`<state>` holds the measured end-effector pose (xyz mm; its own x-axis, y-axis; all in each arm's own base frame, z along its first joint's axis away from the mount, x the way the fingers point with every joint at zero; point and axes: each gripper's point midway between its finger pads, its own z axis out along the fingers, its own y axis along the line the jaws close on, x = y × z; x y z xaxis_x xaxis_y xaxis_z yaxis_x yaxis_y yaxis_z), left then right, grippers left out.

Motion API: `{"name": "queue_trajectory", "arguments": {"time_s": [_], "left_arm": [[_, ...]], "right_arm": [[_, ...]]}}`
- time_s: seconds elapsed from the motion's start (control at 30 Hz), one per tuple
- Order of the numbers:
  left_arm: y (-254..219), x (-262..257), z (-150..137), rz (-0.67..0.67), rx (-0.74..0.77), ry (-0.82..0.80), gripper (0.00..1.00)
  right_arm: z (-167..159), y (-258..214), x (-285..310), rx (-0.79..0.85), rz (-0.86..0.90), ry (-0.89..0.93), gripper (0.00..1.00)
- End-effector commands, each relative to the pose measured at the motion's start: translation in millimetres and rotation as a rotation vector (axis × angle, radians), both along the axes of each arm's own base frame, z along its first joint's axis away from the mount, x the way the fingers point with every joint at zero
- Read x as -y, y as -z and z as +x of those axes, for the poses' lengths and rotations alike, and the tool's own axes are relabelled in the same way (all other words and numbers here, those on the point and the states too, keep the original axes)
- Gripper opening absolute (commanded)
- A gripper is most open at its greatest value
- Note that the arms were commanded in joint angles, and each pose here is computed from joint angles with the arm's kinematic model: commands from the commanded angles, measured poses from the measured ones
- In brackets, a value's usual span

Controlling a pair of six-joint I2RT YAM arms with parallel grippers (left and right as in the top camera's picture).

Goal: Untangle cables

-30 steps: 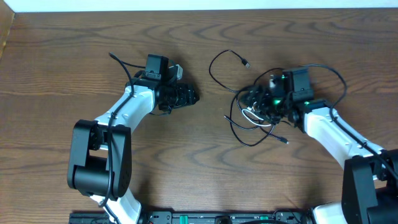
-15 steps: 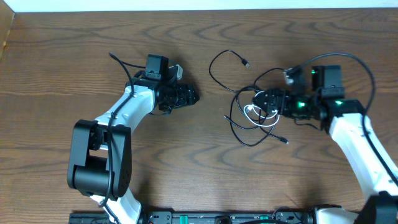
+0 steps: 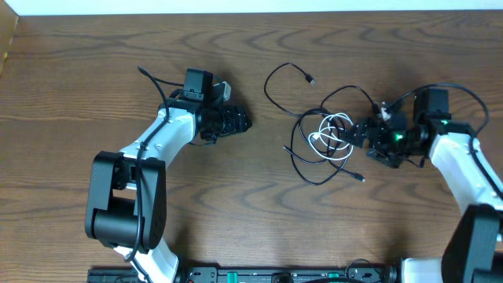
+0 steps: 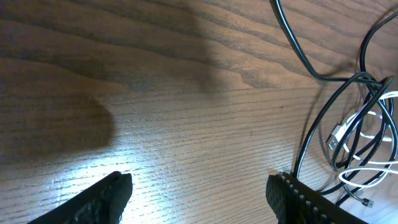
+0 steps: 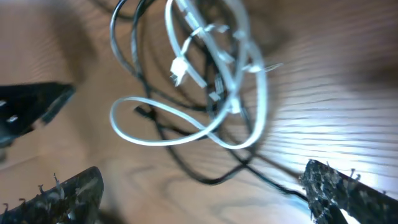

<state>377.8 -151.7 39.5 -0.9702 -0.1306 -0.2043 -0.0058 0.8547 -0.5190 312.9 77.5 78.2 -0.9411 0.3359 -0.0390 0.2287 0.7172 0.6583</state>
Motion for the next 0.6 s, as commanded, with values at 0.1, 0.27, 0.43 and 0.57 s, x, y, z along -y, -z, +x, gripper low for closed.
{"name": "queue_trajectory", "arguments": {"time_s": [0.1,0.27,0.43,0.57], "left_arm": [[2.9,-0.7,1.2,-0.002,-0.005,0.006,0.74],[2.9,-0.7,1.2,-0.002,-0.005,0.006,0.75],[2.8,-0.6,1.4,-0.002,-0.004,0.005,0.74],[2.8,-0.7,1.3,-0.002,-0.005,0.005,0.75]], "right_arm": [[3.5,-2.1,-30.4,-0.031,0.298,0.051,0.99],[24.8,-5.2,-29.9,0.029,0.354,0.131,0.99],[28.3,-12.6,-42.5,0.058,0.448,0.137,0.99],[24.6,-14.6,-55.1,0.071,0.47,0.101,0.99]]}}
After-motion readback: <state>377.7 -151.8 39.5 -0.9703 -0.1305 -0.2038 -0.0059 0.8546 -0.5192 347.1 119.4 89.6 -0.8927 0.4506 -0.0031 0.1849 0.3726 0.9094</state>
